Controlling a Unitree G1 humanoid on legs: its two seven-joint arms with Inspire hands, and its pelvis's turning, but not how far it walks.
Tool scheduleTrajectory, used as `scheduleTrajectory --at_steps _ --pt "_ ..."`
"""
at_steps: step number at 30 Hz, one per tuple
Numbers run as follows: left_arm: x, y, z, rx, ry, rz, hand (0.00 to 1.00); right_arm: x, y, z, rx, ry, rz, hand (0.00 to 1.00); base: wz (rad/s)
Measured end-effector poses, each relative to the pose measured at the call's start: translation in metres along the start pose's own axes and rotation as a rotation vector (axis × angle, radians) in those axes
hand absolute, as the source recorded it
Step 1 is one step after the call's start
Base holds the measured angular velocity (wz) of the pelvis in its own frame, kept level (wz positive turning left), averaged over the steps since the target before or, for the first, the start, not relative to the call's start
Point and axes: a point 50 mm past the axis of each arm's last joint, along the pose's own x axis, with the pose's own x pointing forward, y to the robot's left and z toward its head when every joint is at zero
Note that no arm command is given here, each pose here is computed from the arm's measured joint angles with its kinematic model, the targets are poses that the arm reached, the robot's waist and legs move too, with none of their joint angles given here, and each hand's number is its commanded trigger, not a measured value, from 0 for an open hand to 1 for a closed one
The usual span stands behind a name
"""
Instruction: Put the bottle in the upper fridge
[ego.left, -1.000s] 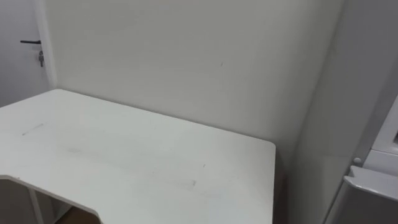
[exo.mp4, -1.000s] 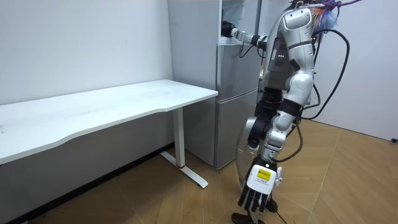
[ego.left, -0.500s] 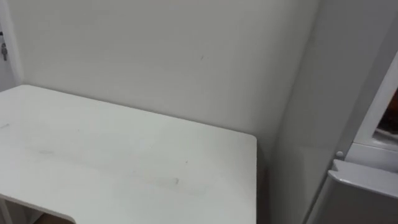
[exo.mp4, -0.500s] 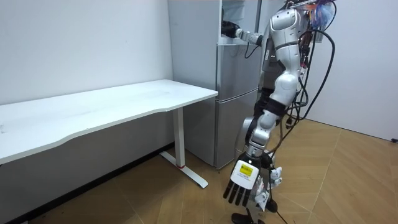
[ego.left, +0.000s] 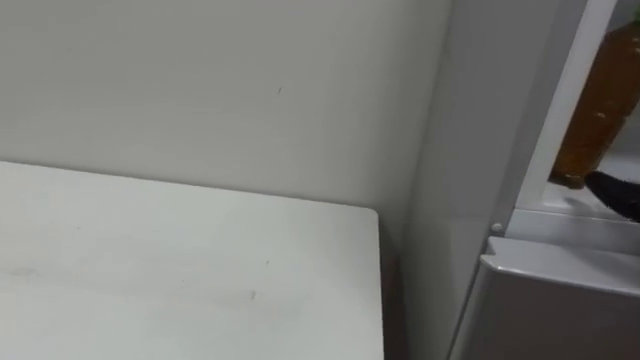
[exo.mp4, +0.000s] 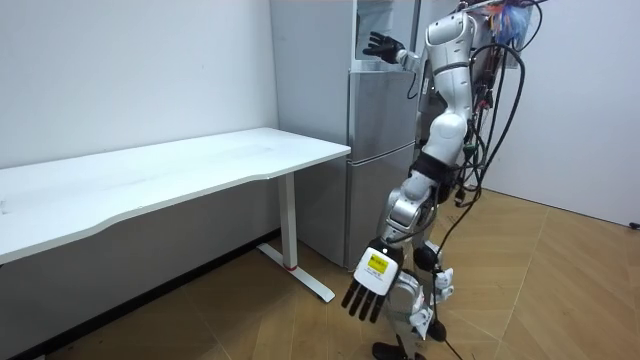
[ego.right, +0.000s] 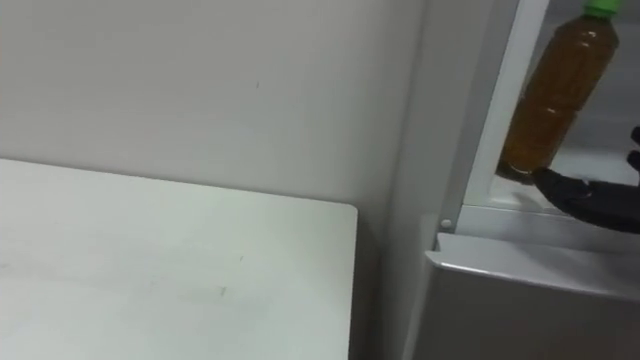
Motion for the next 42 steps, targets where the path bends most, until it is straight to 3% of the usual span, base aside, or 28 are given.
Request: scheduleTrajectory --at_steps 12,21,31,42 --pt "-0.002 -0.006 -0.015 -0.001 0.046 -0.012 0.0 -0.015 -0.002 0.002 -0.031 -0.031 -0.031 0.0 -0.04" --pt "0.0 -0.014 -0.011 -0.004 0.021 -0.035 0.0 -0.035 0.012 0.026 -0.08 -0.233 -0.084 0.0 -0.1" --pt "-0.002 -0.026 -0.022 0.032 0.043 -0.076 0.0 -0.072 -0.004 0.015 -0.023 -0.254 -0.278 0.0 -0.1" --pt "-0.002 -0.033 -0.019 0.052 0.018 -0.098 0.0 -0.09 -0.018 -0.006 0.012 -0.188 -0.496 0.0 -0.08"
